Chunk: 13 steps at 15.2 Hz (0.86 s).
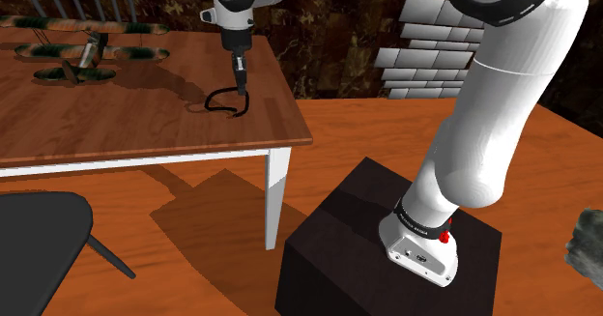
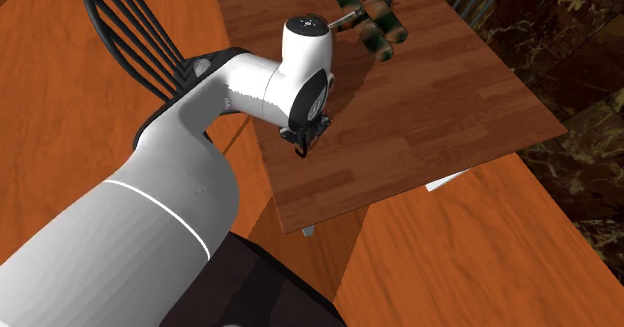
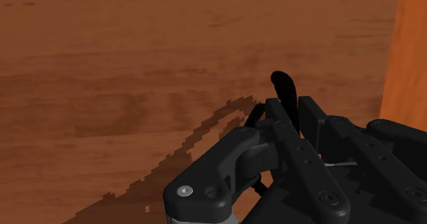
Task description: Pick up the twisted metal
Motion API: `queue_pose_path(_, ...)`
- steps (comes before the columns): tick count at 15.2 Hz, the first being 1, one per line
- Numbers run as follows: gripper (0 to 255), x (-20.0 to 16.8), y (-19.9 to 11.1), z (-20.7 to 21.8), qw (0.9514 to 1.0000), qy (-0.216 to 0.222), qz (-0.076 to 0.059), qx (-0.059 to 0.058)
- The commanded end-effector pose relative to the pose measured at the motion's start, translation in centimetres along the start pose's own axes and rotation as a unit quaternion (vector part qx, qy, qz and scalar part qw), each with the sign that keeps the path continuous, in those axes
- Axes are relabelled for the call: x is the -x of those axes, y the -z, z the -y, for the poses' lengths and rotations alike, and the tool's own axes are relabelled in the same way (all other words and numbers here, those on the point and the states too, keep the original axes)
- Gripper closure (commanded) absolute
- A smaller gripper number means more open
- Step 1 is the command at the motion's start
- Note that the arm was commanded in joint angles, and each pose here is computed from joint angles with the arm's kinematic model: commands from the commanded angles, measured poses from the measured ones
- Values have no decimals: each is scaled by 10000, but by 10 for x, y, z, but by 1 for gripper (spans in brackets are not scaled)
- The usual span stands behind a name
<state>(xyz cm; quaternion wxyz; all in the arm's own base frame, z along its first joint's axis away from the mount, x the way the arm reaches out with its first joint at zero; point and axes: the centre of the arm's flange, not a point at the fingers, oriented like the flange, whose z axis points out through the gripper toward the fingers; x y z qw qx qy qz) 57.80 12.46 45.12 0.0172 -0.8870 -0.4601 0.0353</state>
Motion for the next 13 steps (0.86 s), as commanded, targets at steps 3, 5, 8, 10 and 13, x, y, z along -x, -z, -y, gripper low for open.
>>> queue_pose_path(3, 255, 2, 21, 2, 10000, 0, 1, -1)
queue_pose_path(5, 255, 2, 31, 3, 10000, 0, 1, -1)
queue_pose_path(8, 255, 3, 47, 4, 10000, 0, 1, -1)
queue_pose_path(10, 255, 4, 57, 4, 10000, 0, 1, -1)
queue_pose_path(13, 255, 4, 63, 5, 10000, 0, 1, -1)
